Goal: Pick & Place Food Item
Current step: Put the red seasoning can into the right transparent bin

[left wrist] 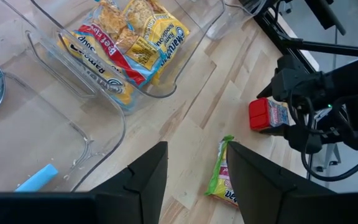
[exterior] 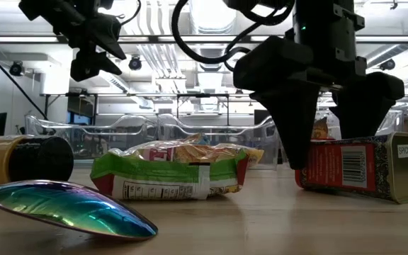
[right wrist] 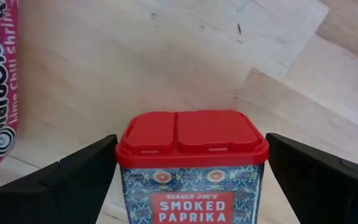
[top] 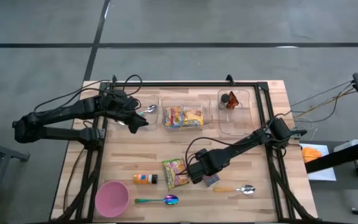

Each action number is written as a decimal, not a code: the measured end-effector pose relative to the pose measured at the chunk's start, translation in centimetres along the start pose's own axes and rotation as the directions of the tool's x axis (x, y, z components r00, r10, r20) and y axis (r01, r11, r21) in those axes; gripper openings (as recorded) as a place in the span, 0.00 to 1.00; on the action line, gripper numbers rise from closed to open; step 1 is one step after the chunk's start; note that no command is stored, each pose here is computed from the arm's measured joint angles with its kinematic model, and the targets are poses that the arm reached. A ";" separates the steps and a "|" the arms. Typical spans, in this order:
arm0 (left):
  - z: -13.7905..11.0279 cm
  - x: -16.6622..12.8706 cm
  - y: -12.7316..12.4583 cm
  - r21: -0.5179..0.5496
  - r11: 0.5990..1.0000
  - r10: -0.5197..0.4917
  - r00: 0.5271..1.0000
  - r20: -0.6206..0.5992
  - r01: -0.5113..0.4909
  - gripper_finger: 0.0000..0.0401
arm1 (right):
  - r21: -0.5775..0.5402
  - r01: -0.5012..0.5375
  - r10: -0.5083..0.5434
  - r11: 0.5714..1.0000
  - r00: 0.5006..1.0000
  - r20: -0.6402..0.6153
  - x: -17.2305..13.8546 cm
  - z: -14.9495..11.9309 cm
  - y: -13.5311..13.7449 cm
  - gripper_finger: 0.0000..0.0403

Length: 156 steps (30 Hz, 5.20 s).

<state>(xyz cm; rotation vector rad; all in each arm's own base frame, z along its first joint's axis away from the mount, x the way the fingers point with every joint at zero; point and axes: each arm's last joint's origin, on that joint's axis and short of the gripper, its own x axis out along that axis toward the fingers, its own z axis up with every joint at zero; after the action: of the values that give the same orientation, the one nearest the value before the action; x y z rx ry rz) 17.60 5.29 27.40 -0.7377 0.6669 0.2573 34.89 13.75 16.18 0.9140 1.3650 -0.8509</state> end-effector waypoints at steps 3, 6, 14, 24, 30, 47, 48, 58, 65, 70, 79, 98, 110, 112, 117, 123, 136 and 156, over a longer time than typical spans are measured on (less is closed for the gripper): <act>0.0 0.0 0.0 0.000 1.000 0.000 1.000 0.000 0.000 0.43 | -0.002 0.004 -0.004 1.000 1.000 -0.001 0.1 0.0 -0.1 0.99; 0.0 0.0 0.0 0.000 1.000 0.000 1.000 0.000 0.000 0.43 | -0.002 0.007 -0.007 1.000 1.000 -0.014 0.3 -0.1 -0.2 0.99; 0.0 0.0 0.0 -0.003 1.000 0.000 1.000 0.000 0.000 0.43 | -0.016 0.006 -0.006 1.000 1.000 -0.019 0.4 -0.1 -0.2 0.87; 0.0 0.0 0.0 -0.002 1.000 0.000 1.000 0.000 0.000 0.43 | -0.031 0.000 -0.001 1.000 1.000 -0.018 0.4 -0.1 -0.2 0.70; 0.0 0.0 0.0 -0.002 1.000 0.000 1.000 0.000 0.000 0.43 | -0.030 -0.014 0.015 0.999 0.998 0.065 -0.4 -0.1 -0.3 0.70; 0.0 0.0 0.0 -0.003 1.000 0.000 1.000 0.000 0.000 0.43 | 0.083 -0.171 0.056 0.982 0.679 0.732 -11.0 0.7 -6.6 0.70; 0.0 0.0 0.0 -0.003 1.000 0.000 1.000 0.000 0.000 0.43 | 0.102 -0.176 0.040 0.979 0.659 0.751 -11.1 0.8 -7.4 0.70; 0.0 0.0 0.0 -0.007 1.000 0.000 1.000 0.001 0.000 0.43 | 0.273 -0.252 -0.103 0.928 0.532 0.841 -8.7 2.8 -15.1 0.70; 0.1 0.0 0.0 -0.030 0.999 0.013 1.000 0.013 -0.012 0.43 | 0.292 -0.150 -0.180 0.945 0.505 0.844 -7.9 4.8 -18.4 0.70; 0.1 0.0 0.0 -0.040 0.999 0.026 0.999 0.025 -0.025 0.43 | 0.272 -0.123 -0.171 0.954 0.523 0.835 -6.0 6.7 -19.3 0.70; 0.2 0.0 0.1 -0.083 0.995 0.053 0.998 0.042 -0.049 0.43 | 0.323 -0.125 -0.210 0.938 0.537 0.817 -3.4 9.8 -20.9 0.70; 0.3 0.0 0.1 -0.084 0.995 0.059 0.997 0.055 -0.054 0.43 | 0.298 -0.058 -0.187 0.953 0.662 0.726 0.1 12.0 -19.9 0.70; 0.3 0.0 0.2 -0.102 0.992 0.076 0.995 0.065 -0.069 0.43 | 0.317 -0.027 -0.235 0.948 0.610 0.756 0.2 12.4 -19.6 0.70; 0.3 0.0 0.2 -0.107 0.991 0.083 0.994 0.069 -0.075 0.43 | 0.318 -0.024 -0.239 0.948 0.607 0.758 0.2 12.4 -19.7 0.70; 0.3 0.0 0.2 -0.117 0.990 0.091 0.993 0.075 -0.082 0.43 | 0.324 -0.009 -0.258 0.946 0.586 0.768 0.2 12.4 -19.7 0.70; 0.3 -0.1 0.3 -0.125 0.988 0.100 0.992 0.080 -0.090 0.43 | 0.322 0.009 -0.269 0.947 0.571 0.776 0.1 12.4 -19.8 0.70; 1.4 -0.2 -0.8 -0.185 0.979 -0.056 0.988 0.146 0.083 0.43 | 0.207 0.091 -0.221 0.974 0.584 0.781 0.1 11.7 -19.2 0.70; 2.1 -0.8 -1.3 -0.170 0.980 -0.069 0.982 0.177 0.100 0.43 | -0.161 -0.209 0.245 0.964 0.483 0.841 -1.0 8.2 -23.9 0.70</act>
<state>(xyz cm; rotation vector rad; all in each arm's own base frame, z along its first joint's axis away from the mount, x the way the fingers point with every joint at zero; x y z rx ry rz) 18.56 5.79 29.79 -0.9026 0.4526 0.3006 16.63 -3.71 16.11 0.4741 0.3488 -0.8798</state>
